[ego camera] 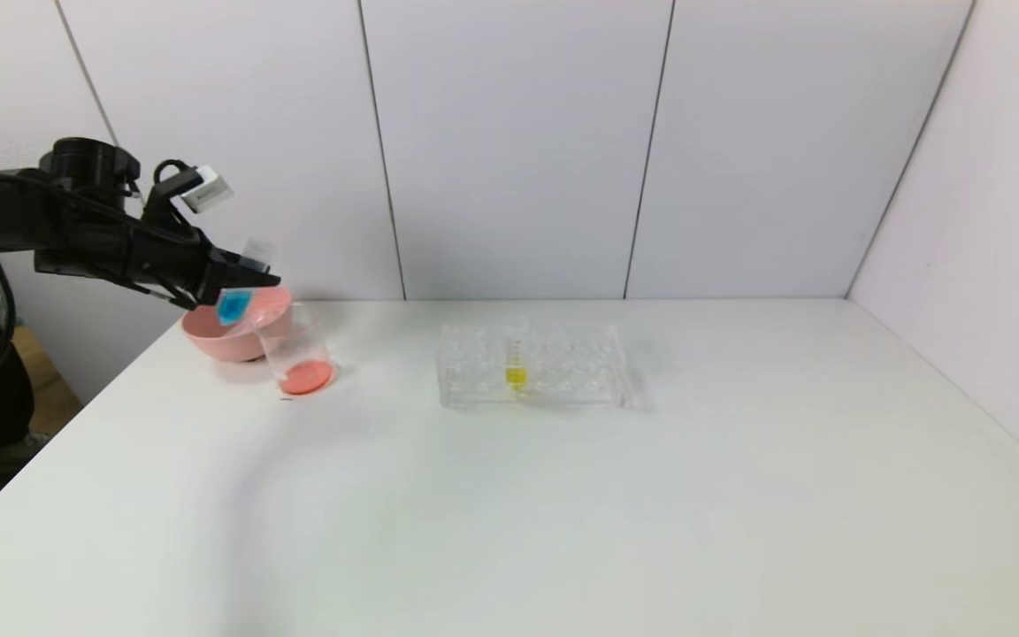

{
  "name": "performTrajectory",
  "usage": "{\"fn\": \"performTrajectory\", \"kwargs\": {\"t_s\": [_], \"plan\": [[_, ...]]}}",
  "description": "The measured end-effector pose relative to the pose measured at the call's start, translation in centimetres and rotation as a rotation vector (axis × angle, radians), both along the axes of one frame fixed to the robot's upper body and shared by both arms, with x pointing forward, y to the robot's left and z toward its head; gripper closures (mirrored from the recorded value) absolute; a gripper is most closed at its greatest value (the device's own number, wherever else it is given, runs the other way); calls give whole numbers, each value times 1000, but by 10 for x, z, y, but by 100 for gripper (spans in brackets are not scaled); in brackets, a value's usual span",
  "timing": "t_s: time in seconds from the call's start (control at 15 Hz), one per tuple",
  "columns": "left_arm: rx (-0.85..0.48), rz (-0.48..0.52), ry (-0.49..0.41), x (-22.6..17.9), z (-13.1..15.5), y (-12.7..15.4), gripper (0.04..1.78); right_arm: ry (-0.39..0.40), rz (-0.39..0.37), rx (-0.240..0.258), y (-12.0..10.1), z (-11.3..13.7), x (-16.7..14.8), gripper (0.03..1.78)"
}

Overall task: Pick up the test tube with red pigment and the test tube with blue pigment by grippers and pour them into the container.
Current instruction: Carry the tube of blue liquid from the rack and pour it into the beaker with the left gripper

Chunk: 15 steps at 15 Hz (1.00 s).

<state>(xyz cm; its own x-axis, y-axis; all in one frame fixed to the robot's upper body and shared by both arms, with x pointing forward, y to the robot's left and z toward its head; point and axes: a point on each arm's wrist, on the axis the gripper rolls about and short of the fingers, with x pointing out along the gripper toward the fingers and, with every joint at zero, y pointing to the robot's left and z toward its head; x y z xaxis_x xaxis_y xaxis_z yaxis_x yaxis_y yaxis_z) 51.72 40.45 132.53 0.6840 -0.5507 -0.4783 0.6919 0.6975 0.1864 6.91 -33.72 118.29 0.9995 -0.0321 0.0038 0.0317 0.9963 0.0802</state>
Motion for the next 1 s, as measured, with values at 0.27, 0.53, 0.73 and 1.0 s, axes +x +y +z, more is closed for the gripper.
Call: {"fn": "performTrajectory", "kwargs": {"t_s": [0.27, 0.53, 0.73, 1.0], "plan": [[184, -23, -8, 8, -10, -15, 133, 0, 0, 0, 0, 0, 0, 4], [342, -46, 19, -1, -7, -21, 133, 0, 0, 0, 0, 0, 0, 4], [451, -27, 25, -10, 2, -24, 133, 0, 0, 0, 0, 0, 0, 4], [579, 2, 44, -17, 9, -32, 133, 0, 0, 0, 0, 0, 0, 4]]}}
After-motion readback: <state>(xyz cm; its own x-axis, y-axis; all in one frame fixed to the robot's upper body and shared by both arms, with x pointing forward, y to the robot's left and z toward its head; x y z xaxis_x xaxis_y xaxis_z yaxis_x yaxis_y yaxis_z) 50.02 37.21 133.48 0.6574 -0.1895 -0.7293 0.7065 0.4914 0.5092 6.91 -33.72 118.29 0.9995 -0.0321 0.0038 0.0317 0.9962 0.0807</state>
